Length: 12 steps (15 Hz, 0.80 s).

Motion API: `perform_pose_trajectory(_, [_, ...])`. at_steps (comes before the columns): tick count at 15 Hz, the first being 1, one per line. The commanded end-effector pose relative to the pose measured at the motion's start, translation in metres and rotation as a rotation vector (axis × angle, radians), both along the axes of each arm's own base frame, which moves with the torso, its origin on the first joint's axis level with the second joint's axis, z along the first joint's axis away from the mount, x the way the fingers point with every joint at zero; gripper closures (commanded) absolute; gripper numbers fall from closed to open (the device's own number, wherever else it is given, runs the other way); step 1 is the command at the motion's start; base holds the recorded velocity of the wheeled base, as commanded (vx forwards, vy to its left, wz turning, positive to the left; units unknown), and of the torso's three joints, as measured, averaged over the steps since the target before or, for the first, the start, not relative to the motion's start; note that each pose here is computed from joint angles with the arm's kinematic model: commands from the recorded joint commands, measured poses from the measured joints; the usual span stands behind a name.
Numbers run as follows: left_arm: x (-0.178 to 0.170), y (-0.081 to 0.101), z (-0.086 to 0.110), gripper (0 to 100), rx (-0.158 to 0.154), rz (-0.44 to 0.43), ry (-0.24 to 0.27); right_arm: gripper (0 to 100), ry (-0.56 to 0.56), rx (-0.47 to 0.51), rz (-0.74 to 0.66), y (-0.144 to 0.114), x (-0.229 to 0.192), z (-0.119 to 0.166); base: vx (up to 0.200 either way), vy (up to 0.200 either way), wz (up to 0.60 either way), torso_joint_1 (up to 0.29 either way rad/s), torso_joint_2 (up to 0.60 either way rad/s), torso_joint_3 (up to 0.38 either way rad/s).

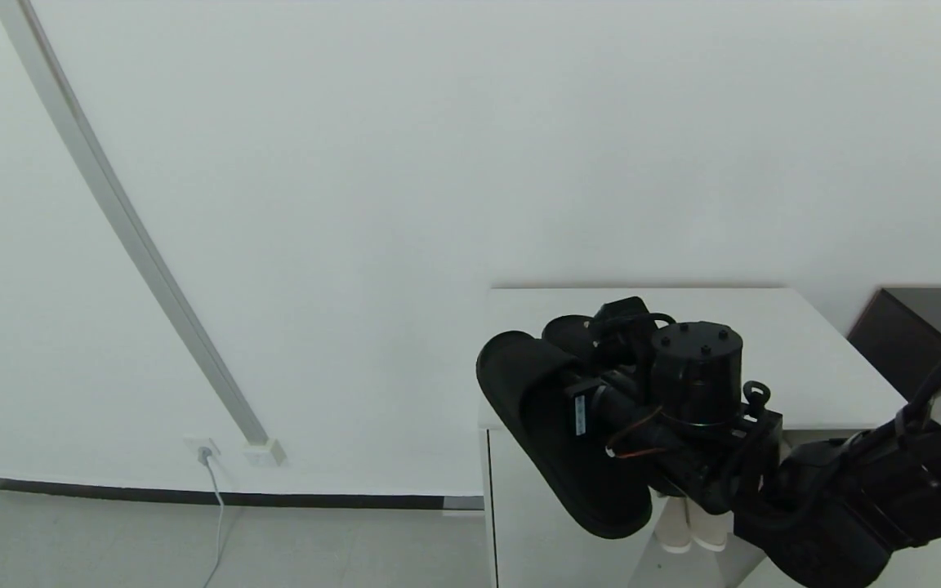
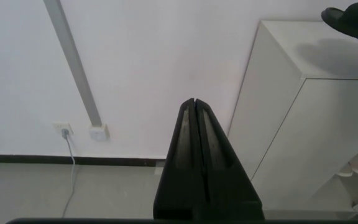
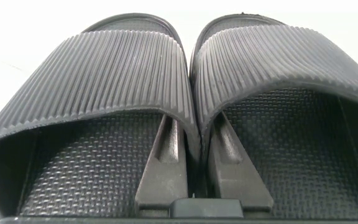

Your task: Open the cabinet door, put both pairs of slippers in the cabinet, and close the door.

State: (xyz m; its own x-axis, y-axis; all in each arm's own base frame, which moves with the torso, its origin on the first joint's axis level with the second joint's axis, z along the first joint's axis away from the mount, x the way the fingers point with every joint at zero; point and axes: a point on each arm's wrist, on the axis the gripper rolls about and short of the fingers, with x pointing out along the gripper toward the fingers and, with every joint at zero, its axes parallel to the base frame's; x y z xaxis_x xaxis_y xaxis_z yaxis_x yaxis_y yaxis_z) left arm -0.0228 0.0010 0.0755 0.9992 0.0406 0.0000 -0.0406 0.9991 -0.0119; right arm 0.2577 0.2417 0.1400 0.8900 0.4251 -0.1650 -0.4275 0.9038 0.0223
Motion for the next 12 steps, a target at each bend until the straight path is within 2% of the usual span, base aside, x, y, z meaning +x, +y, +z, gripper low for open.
perform_pose_trajectory(1, [0.0, 0.0, 0.0, 100, 0.0, 0.001, 0.0, 100, -0.002, 0.002, 0.002, 0.0006, -0.0007, 0.0004, -0.2, 0.0, 0.0, -0.007, 0.0, 0.002])
perform_pose_trajectory(9, [0.0, 0.0, 0.0, 100, 0.0, 0.001, 0.0, 100, 0.002, -0.02, 0.008, 0.0006, -0.0022, -0.0033, -0.2, 0.0, 0.0, 0.002, 0.0, 0.003])
perform_pose_trajectory(12, [0.0, 0.0, 0.0, 100, 0.0, 0.001, 0.0, 100, 0.006, -0.025, 0.014, 0.0014, -0.0045, -0.005, 0.0, 0.0, 0.0, 0.0, 0.0, 0.0])
